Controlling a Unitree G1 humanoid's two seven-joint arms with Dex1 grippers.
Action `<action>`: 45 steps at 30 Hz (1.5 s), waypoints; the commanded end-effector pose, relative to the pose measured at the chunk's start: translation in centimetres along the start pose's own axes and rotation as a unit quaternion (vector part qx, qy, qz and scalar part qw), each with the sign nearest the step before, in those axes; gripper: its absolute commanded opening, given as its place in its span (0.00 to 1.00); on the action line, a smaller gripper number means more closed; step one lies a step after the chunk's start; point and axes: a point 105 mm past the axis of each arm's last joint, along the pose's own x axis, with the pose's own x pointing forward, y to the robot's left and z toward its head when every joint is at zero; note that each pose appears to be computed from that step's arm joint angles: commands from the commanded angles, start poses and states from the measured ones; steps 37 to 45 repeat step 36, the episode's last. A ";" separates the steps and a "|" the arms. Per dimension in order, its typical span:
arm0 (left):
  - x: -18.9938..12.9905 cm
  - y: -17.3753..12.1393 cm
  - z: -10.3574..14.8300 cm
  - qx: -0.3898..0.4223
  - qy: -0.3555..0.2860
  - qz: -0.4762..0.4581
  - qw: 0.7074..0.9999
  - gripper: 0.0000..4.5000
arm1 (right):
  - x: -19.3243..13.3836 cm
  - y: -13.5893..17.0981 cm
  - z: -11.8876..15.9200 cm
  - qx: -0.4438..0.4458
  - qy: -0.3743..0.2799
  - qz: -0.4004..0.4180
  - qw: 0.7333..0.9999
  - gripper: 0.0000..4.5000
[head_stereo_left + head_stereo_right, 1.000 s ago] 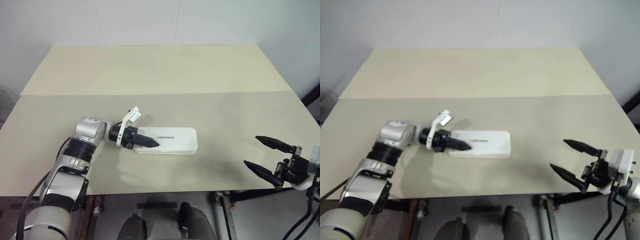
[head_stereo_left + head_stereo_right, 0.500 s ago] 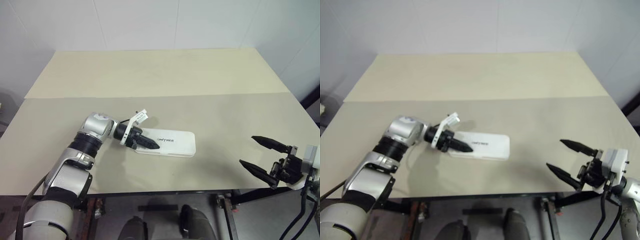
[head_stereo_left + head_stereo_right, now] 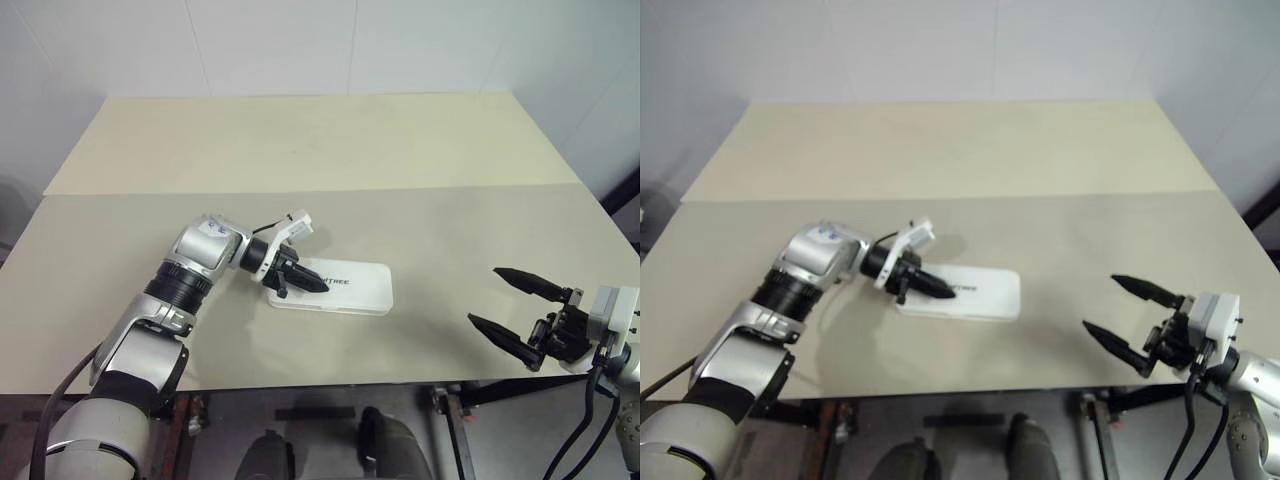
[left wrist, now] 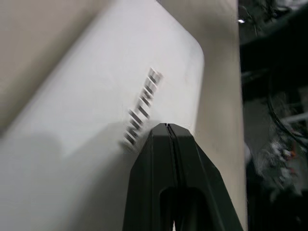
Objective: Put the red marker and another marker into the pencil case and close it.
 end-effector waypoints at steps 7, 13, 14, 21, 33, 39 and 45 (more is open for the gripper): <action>-3.2 -4.4 4.3 0.097 -0.157 0.007 0.983 0.14 | 0.8 -0.9 0.9 -0.027 -0.008 0.013 1.000 1.00; -7.3 -5.7 5.2 0.159 -0.284 0.026 0.945 0.58 | 1.3 -1.9 0.7 -0.029 -0.006 0.030 0.999 1.00; -7.5 -5.7 4.4 0.161 -0.275 0.026 0.948 0.66 | 1.4 -2.1 0.7 -0.029 -0.007 0.034 0.999 1.00; -10.0 -6.5 -1.1 0.206 -0.234 0.014 0.950 0.99 | 2.1 -4.4 0.8 -0.046 0.000 0.062 0.997 1.00; -13.5 -4.8 -5.0 0.305 -0.149 0.071 0.938 0.99 | 5.5 -5.5 1.7 -0.079 -0.033 0.083 0.993 1.00; -14.3 -4.5 -4.7 0.321 -0.144 0.104 0.930 0.99 | 6.2 -5.3 1.8 -0.083 -0.047 0.078 0.992 1.00; -14.3 -4.5 -4.7 0.321 -0.144 0.104 0.930 0.99 | 6.2 -5.3 1.8 -0.083 -0.047 0.078 0.992 1.00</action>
